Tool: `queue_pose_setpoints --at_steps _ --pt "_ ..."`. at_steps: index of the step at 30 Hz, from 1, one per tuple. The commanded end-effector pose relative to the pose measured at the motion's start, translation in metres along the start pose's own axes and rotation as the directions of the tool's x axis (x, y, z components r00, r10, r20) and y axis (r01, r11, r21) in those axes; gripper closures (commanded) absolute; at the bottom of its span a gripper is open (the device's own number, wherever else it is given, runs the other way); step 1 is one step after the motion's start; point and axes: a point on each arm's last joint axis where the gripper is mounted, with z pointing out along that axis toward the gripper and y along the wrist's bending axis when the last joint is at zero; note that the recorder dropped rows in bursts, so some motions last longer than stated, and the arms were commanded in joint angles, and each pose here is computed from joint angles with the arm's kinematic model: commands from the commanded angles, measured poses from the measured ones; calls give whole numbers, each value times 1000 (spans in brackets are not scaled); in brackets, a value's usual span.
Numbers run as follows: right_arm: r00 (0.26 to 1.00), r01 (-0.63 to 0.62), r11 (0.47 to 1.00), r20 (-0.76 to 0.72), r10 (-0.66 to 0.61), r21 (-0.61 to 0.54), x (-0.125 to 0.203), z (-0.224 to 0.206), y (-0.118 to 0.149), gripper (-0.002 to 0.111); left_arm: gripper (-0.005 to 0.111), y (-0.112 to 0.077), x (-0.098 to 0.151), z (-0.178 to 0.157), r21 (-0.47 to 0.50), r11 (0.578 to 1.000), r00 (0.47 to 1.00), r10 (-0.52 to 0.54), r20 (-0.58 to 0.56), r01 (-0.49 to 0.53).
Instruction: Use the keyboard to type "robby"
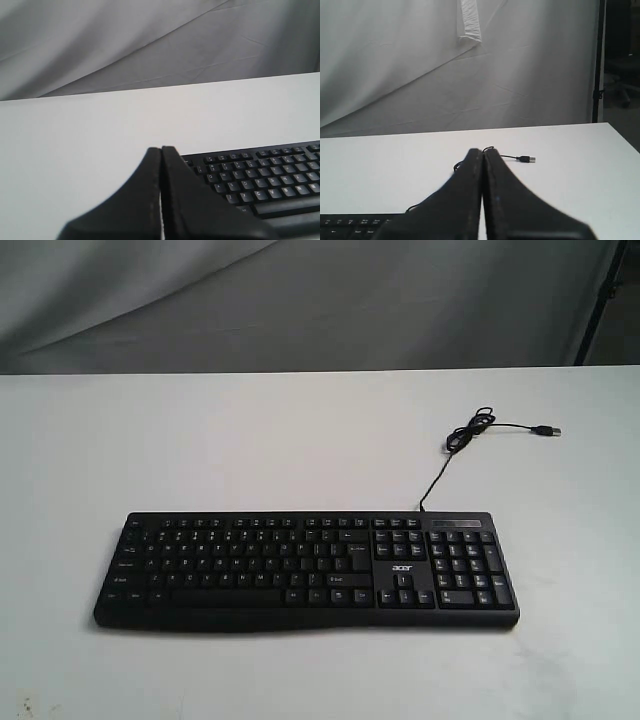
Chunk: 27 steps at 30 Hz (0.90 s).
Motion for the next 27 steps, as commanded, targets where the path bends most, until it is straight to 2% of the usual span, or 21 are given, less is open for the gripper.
queue_pose_setpoints --at_steps 1,4,12,18,27 --pt "996 -86 996 7 86 12 0 0 -1 108 107 0 1 0 5 1000 1000 3 5 -3" --pt "990 -143 990 6 143 13 1 0 -1 108 107 0 1 0 5 1000 1000 3 5 -3" --pt "990 -144 990 13 144 0 0 0 0 108 107 0 1 0 5 1000 1000 3 5 -3" --pt "998 -64 998 7 64 -13 0 0 1 108 107 0 1 0 5 1000 1000 3 5 -3" --pt "999 -37 999 -26 36 -16 3 0 2 108 107 0 1 0 5 1000 1000 3 5 -3"
